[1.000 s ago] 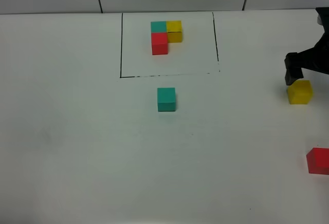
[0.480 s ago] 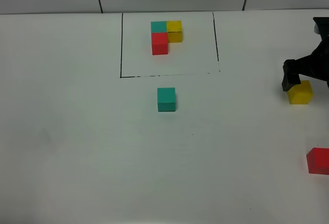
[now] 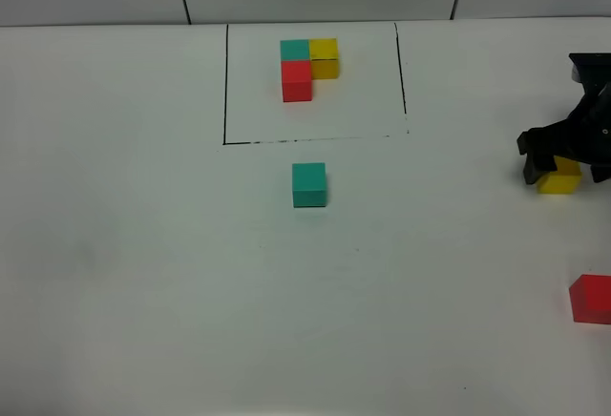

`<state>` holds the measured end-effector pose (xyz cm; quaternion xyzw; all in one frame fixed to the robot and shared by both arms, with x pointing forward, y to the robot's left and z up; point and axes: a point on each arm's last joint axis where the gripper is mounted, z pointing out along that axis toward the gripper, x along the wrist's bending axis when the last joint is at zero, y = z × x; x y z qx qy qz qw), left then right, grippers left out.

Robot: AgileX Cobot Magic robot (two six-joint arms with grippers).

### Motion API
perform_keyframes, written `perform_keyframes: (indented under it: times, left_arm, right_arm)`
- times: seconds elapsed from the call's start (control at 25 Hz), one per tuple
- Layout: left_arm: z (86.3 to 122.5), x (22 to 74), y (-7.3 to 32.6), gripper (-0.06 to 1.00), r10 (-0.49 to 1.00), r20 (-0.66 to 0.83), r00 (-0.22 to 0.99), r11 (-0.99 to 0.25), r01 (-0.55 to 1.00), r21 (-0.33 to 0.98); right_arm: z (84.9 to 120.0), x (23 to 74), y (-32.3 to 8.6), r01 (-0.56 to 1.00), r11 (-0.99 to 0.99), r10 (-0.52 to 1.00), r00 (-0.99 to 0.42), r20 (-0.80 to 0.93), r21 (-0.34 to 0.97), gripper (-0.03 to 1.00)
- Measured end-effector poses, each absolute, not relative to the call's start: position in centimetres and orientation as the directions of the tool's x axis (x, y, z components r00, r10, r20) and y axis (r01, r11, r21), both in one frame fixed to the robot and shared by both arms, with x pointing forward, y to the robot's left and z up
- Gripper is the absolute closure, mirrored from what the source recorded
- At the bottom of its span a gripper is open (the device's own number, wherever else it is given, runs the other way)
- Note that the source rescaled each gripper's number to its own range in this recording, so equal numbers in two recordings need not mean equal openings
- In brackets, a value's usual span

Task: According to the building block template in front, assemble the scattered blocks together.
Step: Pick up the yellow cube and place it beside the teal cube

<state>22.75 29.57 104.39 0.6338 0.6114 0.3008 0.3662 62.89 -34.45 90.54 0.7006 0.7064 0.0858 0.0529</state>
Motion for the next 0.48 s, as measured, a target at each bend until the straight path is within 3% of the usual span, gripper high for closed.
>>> perform_keyframes:
  times: [0.2,0.32,0.48]
  left_arm:
    - [104.39,22.77,29.57,0.18,0.995,-0.066,0.071,0.016,0.556,0.831]
    - [104.39,22.77,29.57,0.18,0.995,-0.066,0.071,0.016,0.556,0.831]
    - [104.39,22.77,29.57,0.18,0.995,-0.066,0.071,0.016,0.556,0.831]
  right_arm:
    - [90.49,62.87,-34.45,0.982,0.004,0.999,-0.013,0.046,0.191,0.64]
    - [90.49,62.86,-34.44,0.982,0.003,0.999,-0.012,0.047,0.19,0.93]
    - [90.52,62.84,-34.22,0.981,0.062,0.997,-0.07,0.038,0.185,0.96]
